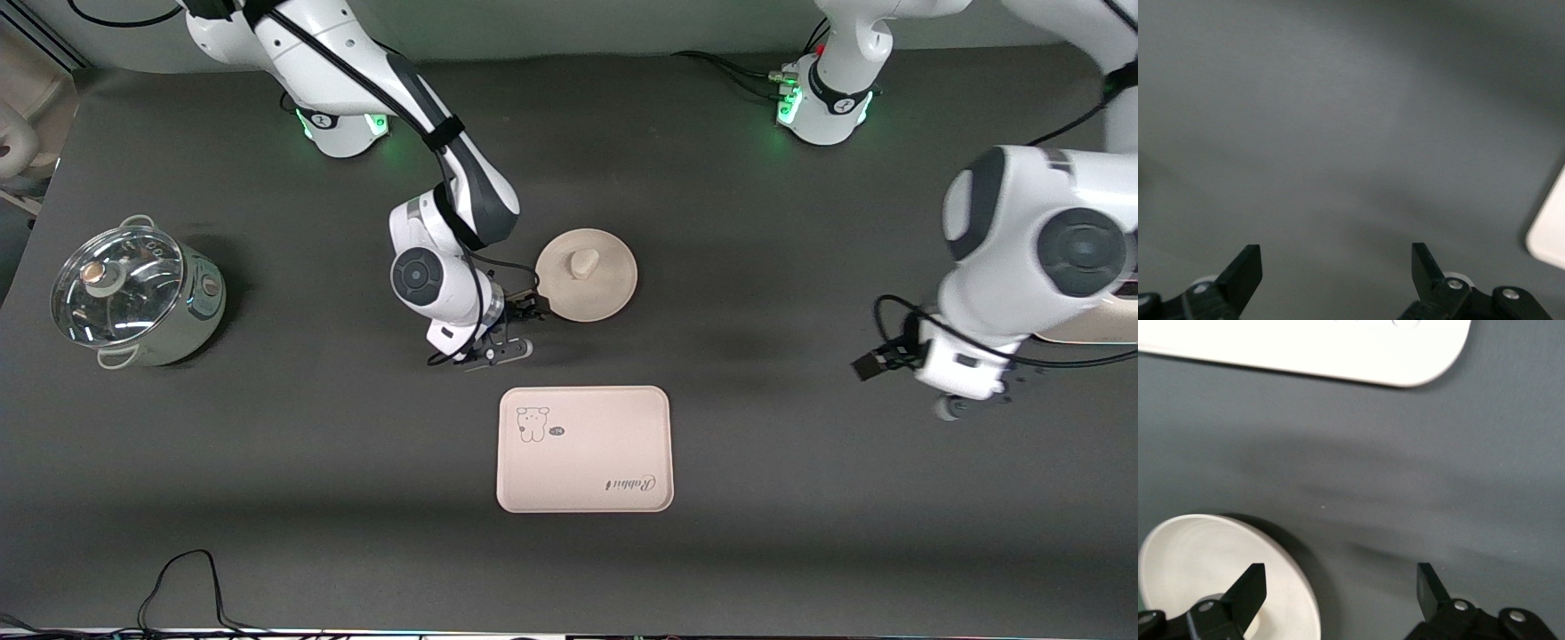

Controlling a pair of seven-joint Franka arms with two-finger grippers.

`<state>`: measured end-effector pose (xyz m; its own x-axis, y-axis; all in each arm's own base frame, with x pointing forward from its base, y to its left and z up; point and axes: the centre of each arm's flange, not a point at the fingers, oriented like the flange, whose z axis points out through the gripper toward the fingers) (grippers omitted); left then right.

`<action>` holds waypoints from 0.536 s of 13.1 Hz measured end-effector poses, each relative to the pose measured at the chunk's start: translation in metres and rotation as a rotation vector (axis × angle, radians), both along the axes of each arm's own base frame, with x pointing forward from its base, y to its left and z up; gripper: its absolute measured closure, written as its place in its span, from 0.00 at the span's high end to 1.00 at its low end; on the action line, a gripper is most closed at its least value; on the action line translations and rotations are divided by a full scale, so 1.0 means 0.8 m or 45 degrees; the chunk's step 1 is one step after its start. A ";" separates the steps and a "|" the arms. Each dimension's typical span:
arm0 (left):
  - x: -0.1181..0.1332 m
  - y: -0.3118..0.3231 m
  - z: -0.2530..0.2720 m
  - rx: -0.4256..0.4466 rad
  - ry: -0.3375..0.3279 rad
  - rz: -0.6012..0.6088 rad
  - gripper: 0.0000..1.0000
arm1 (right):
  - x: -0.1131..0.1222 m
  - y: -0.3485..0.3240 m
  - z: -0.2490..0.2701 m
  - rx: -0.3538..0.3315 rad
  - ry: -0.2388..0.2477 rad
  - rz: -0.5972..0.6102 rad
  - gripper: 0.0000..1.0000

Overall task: Place bun in plate and plate on tray
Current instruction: 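Grasp the plate rim with the right gripper and lift it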

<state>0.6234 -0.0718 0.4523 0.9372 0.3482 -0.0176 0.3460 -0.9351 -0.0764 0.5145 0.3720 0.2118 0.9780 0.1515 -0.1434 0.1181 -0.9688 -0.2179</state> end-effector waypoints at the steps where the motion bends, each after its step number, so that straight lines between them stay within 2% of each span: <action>1: -0.007 0.013 0.013 0.010 0.018 -0.033 1.00 | -0.013 0.002 -0.015 -0.011 0.025 -0.014 1.00; 4: -0.041 0.035 0.077 0.019 0.049 -0.133 1.00 | -0.046 0.020 -0.034 -0.026 0.079 -0.076 1.00; 7: -0.075 0.063 0.136 0.001 0.033 -0.228 1.00 | -0.064 0.041 -0.034 -0.032 0.085 -0.063 0.98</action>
<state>0.5630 -0.0213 0.5609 0.9835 0.1758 -0.0421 0.1718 -0.9816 -0.0837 0.4629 0.4051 0.1845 0.9724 0.0984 -0.2116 0.0556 -0.9783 -0.1994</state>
